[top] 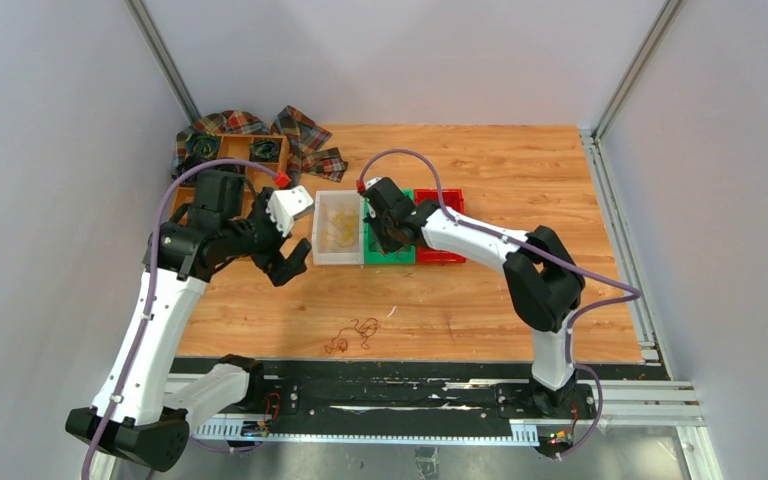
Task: Untangle the cables
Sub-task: Pick up the cable at the center of the board.
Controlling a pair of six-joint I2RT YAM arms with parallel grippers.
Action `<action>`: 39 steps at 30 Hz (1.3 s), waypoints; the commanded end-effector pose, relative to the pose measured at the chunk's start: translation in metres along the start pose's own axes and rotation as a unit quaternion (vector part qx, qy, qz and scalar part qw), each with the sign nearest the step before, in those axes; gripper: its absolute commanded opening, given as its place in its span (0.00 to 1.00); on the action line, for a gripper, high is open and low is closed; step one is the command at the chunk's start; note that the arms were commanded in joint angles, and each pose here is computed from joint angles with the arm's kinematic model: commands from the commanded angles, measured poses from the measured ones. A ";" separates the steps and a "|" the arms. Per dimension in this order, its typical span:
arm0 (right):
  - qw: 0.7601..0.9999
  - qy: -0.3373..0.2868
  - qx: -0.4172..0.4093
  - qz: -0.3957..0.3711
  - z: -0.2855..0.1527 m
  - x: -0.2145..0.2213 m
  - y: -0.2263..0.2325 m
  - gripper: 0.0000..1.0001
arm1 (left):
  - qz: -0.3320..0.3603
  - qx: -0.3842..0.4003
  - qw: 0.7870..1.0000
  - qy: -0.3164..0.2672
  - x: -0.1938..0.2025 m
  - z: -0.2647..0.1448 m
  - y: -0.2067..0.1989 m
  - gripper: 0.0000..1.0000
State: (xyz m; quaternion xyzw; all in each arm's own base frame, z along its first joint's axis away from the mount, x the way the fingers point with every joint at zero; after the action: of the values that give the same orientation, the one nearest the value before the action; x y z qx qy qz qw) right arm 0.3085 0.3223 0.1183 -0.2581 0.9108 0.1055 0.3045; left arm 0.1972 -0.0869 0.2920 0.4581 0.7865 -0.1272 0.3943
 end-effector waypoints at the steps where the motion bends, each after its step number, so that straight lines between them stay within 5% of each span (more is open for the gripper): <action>1: 0.999 -0.029 0.001 0.017 0.015 -0.029 -0.008 0.01 | 0.013 0.005 0.999 0.045 0.022 0.012 0.003 0.98; 6: 0.998 -0.052 0.047 -0.004 0.001 -0.035 -0.018 0.03 | 0.043 0.011 0.998 0.051 0.033 0.017 0.002 0.98; 13: 0.991 -0.106 0.054 -0.054 -0.067 -0.006 0.002 0.56 | 0.053 0.002 0.997 0.064 0.039 0.020 0.006 0.98; 18: 0.986 -0.095 -0.051 -0.130 -0.092 0.051 0.051 0.63 | 0.068 -0.017 0.996 0.049 0.034 0.015 0.010 0.98; 23: 0.962 -0.047 -0.148 -0.226 -0.084 0.107 0.104 0.63 | 0.078 -0.021 0.996 0.041 0.033 0.014 0.010 0.98; 32: 0.946 -0.017 -0.158 -0.282 -0.041 0.125 0.128 0.55 | 0.071 -0.020 0.997 0.038 0.030 0.014 0.011 0.98; 35: 0.947 0.000 -0.141 -0.288 -0.032 0.127 0.125 0.44 | 0.072 -0.021 0.997 0.034 0.027 0.013 0.011 0.98; 39: 0.956 -0.009 -0.121 -0.267 -0.032 0.116 0.113 0.16 | 0.068 -0.020 0.997 0.029 0.024 0.012 0.010 0.98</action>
State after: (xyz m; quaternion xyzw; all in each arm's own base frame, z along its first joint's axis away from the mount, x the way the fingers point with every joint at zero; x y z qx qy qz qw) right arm 0.1354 0.3560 0.0587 -0.5459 0.7828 0.1335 0.2672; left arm 0.2006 -0.0702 0.2560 0.5136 0.7733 -0.0689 0.3653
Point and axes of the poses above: each gripper's point midway between its finger pads, its own z axis out along the fingers, its own y axis along the line the jaws close on, x = y × z, the point moved 4 cm from there along -z, back along the fingers, and after that the axes turned 5 degrees about z, right-handed, at the moved point
